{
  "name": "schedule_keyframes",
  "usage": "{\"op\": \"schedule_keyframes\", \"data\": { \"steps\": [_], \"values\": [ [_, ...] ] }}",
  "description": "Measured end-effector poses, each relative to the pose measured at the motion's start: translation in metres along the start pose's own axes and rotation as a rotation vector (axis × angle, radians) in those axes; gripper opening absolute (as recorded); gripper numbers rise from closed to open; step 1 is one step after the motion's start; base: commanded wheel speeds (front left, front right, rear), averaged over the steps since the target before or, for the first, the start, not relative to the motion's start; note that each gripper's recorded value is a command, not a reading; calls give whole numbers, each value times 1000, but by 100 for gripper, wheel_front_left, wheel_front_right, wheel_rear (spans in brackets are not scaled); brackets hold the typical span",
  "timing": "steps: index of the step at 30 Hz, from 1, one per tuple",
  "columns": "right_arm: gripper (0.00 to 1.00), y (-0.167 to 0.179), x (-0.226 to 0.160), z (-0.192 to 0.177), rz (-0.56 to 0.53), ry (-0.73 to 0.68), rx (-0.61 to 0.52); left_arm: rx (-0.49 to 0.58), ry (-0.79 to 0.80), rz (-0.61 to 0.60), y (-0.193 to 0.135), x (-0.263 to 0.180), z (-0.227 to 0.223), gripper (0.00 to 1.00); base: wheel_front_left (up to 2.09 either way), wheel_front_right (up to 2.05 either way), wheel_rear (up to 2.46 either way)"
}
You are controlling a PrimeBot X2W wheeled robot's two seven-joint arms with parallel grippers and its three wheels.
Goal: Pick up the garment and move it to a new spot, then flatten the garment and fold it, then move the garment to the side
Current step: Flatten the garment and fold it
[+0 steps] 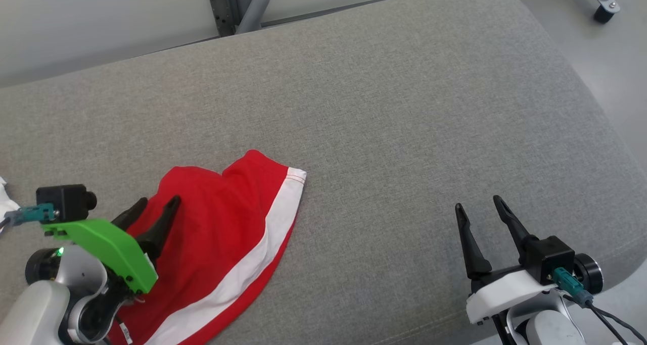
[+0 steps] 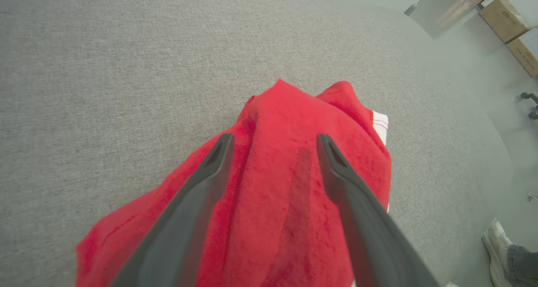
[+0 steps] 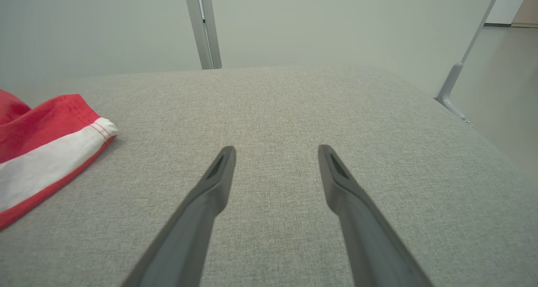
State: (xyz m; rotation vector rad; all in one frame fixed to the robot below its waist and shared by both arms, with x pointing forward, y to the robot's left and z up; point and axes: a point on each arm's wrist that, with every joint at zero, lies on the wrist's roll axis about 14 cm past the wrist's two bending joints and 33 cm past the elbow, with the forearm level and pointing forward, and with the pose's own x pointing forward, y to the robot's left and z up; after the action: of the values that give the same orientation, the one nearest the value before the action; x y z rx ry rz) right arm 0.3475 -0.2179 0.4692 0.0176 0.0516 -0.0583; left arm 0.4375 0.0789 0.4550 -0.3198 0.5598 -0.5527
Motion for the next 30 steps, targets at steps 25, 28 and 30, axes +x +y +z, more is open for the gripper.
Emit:
{"op": "schedule_keyframes", "data": {
  "steps": [25,28,30],
  "values": [
    [100,-10,-3,-2,-36,6,20,50,-79,-304,-94,41,10,0,0,0,0],
    [100,-10,-3,1,-34,-4,23,92,-135,-377,-120,32,19,0,0,0,0],
    [100,-10,-4,2,-34,-9,24,113,-158,-424,-137,25,23,0,0,0,0]
  ]
}}
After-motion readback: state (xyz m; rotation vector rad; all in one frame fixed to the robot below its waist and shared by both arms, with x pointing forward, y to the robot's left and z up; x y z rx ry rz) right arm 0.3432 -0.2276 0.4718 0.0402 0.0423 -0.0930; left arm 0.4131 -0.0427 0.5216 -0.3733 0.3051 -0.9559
